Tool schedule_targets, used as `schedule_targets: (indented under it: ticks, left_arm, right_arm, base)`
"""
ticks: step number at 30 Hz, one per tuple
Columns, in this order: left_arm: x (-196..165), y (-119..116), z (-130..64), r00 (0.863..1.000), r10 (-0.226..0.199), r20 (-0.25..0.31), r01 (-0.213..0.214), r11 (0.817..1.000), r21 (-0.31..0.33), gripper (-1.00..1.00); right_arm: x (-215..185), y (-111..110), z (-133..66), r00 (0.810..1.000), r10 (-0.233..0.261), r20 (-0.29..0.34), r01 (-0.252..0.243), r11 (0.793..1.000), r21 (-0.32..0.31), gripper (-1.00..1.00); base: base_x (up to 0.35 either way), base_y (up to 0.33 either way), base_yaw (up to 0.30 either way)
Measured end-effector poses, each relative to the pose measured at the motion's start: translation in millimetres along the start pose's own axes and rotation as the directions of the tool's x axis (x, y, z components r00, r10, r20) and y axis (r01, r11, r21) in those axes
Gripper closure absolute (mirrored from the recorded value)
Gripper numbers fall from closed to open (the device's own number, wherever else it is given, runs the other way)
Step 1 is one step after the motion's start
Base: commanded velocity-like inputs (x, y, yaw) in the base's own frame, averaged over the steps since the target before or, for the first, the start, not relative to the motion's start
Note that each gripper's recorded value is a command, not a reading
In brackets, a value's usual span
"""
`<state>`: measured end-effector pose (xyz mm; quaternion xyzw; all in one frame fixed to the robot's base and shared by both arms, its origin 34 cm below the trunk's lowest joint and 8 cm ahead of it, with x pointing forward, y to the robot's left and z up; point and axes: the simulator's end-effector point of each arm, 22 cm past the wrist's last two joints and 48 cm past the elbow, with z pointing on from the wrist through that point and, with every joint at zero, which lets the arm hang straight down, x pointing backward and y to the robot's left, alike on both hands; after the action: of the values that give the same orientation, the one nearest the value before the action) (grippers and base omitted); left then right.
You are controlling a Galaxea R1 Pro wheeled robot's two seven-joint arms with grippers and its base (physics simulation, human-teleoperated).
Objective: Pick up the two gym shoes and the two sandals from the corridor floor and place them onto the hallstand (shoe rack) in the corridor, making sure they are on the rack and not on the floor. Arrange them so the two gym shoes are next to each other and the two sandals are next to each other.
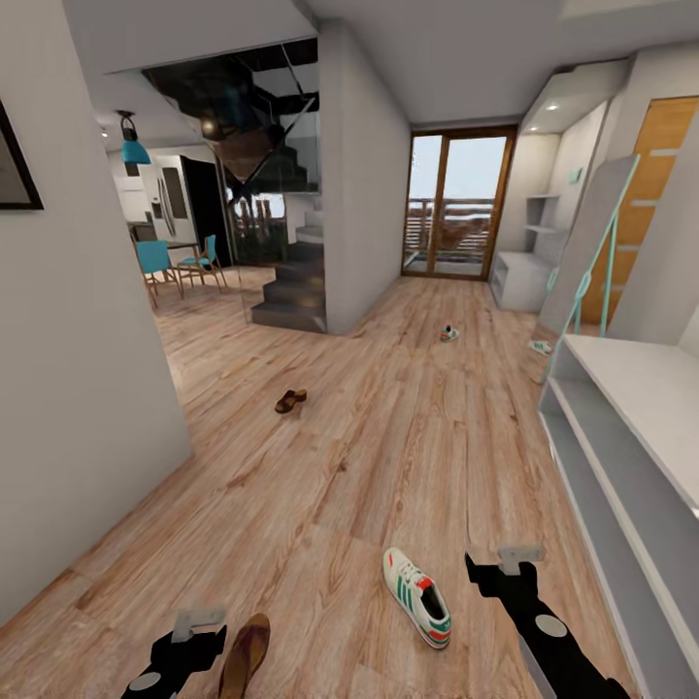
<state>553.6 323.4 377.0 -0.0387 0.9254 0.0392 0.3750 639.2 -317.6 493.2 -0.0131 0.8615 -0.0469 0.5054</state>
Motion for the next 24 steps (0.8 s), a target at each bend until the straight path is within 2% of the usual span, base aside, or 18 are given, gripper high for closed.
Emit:
schedule_targets:
  ticks: [10, 14, 19, 23, 24]
  left_arm:
    - [24.9, -0.7, 14.1, 1.0, 0.002, -0.013, -0.002, 1.0, 0.0, -1.0]
    - [32.5, -1.0, 19.1, 1.0, 0.002, -0.014, -0.002, 1.0, 0.001, -1.0]
    - [41.6, -1.3, 25.5, 1.0, 0.002, -0.014, -0.002, 1.0, 0.001, -1.0]
    - [49.3, -2.4, 30.3, 1.0, 0.002, -0.014, -0.002, 1.0, 0.002, -1.0]
    - [51.2, -2.3, 31.5, 1.0, 0.002, -0.014, -0.002, 1.0, 0.002, -1.0]
  right_arm:
    - [26.1, 2.6, 8.3, 1.0, -0.001, -0.009, 0.001, 1.0, -0.001, -1.0]
    - [17.4, 5.2, 11.2, 1.0, -0.004, 0.026, 0.005, 1.0, -0.005, -1.0]
    - [16.4, 9.9, 14.6, 0.999, -0.003, 0.032, 0.003, 1.0, -0.009, -1.0]
    - [-13.8, 10.1, 20.8, 0.999, -0.001, 0.04, 0.001, 1.0, -0.006, -1.0]
    - [-39.3, 9.3, 23.8, 0.999, 0.001, 0.051, -0.001, 1.0, -0.004, -1.0]
  base:
    - [0.0, 0.0, 0.058]
    - [0.0, 0.0, 0.01]
    - [0.0, 0.0, 0.002]
    - [0.0, 0.0, 0.0]
    - [0.0, 0.0, 0.0]
